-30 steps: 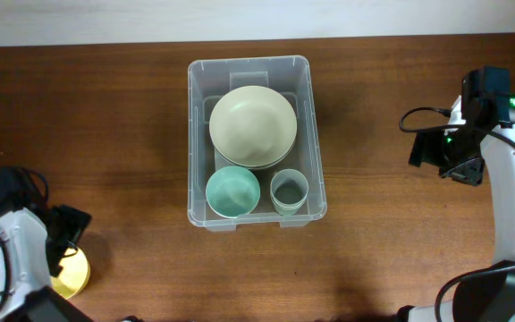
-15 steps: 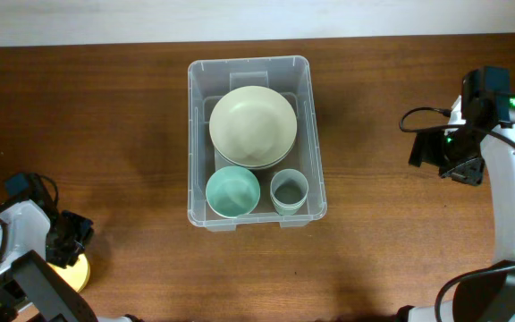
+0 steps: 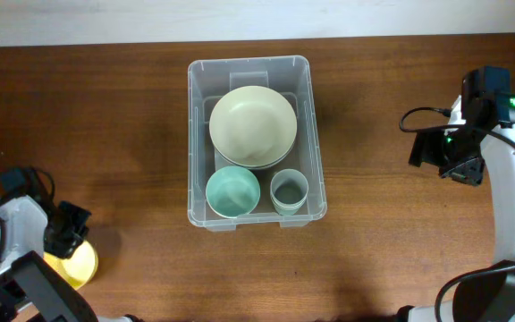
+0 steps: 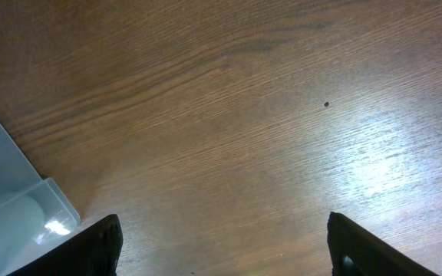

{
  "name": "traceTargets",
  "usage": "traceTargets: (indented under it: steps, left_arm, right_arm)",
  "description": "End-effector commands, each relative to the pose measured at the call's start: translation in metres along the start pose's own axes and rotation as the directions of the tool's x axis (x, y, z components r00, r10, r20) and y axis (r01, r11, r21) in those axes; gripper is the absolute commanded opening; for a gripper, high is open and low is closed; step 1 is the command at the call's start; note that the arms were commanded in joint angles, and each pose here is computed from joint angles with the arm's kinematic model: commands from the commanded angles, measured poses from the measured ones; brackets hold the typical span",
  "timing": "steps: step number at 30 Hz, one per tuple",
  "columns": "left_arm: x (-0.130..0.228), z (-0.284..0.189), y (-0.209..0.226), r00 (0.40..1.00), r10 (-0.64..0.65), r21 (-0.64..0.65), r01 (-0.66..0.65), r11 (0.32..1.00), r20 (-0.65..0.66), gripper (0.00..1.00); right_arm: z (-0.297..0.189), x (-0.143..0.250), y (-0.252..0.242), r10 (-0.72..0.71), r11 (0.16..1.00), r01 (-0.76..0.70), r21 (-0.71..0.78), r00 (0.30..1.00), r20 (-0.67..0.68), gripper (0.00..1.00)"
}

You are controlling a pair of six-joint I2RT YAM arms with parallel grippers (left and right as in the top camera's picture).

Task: Pack container
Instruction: 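Move the left gripper to the yellow bowl and grasp it, then place the yellow bowl into the bin onto the mint bowl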

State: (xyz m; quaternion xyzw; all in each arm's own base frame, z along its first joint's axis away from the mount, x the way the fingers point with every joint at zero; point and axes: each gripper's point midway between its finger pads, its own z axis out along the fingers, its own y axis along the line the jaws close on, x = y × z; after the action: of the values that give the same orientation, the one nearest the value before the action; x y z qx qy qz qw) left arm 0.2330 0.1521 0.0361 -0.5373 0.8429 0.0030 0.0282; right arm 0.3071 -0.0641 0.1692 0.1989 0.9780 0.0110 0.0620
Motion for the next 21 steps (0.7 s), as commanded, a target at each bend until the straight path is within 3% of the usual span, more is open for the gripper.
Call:
traceTargets:
  steps: [1, 7, 11, 12, 15, 18, 21]
  left_arm:
    - [-0.001, -0.04, -0.057, 0.992, 0.122, 0.158, -0.125, 0.98, 0.029, 0.01]
    - [0.043, -0.138, -0.152, 0.874, 0.423, 0.257, -0.477, 0.84, 0.241, 0.01]
    - [0.097, -0.189, -0.196, 0.73, 0.572, 0.218, -0.669, 0.711, 0.374, 0.01]
    - [0.124, -0.204, -0.211, 0.652, 0.624, 0.187, -0.741, 0.645, 0.43, 0.01]
    - [0.165, -0.213, -0.226, 0.554, 0.685, 0.168, -0.82, 0.547, 0.474, 0.01]
    - [0.23, -0.206, -0.239, 0.427, 0.775, 0.165, -0.903, 0.398, 0.467, 0.01]
    - [0.263, -0.186, -0.244, 0.336, 0.839, 0.131, -0.941, 0.31, 0.427, 0.01]
  right_arm:
    - [0.001, 0.0, -0.001, 0.001, 1.0, -0.001, 0.01, 1.0, -0.001, 0.81]
    - [0.001, 0.0, -0.001, 0.001, 1.0, -0.001, 0.009, 1.0, -0.001, 0.81]
    - [0.001, 0.0, -0.001, 0.001, 1.0, -0.001, 0.009, 1.0, 0.0, 0.81]
    - [0.001, 0.0, -0.001, 0.001, 1.0, -0.001, 0.009, 1.0, 0.0, 0.81]
    - [0.001, -0.001, -0.001, 0.001, 1.0, -0.001, 0.008, 1.0, 0.003, 0.81]
    - [0.001, -0.001, -0.001, 0.001, 1.0, -0.001, 0.008, 1.0, 0.003, 0.81]
    - [0.001, -0.001, -0.001, 0.001, 1.0, -0.001, 0.008, 1.0, 0.003, 0.81]
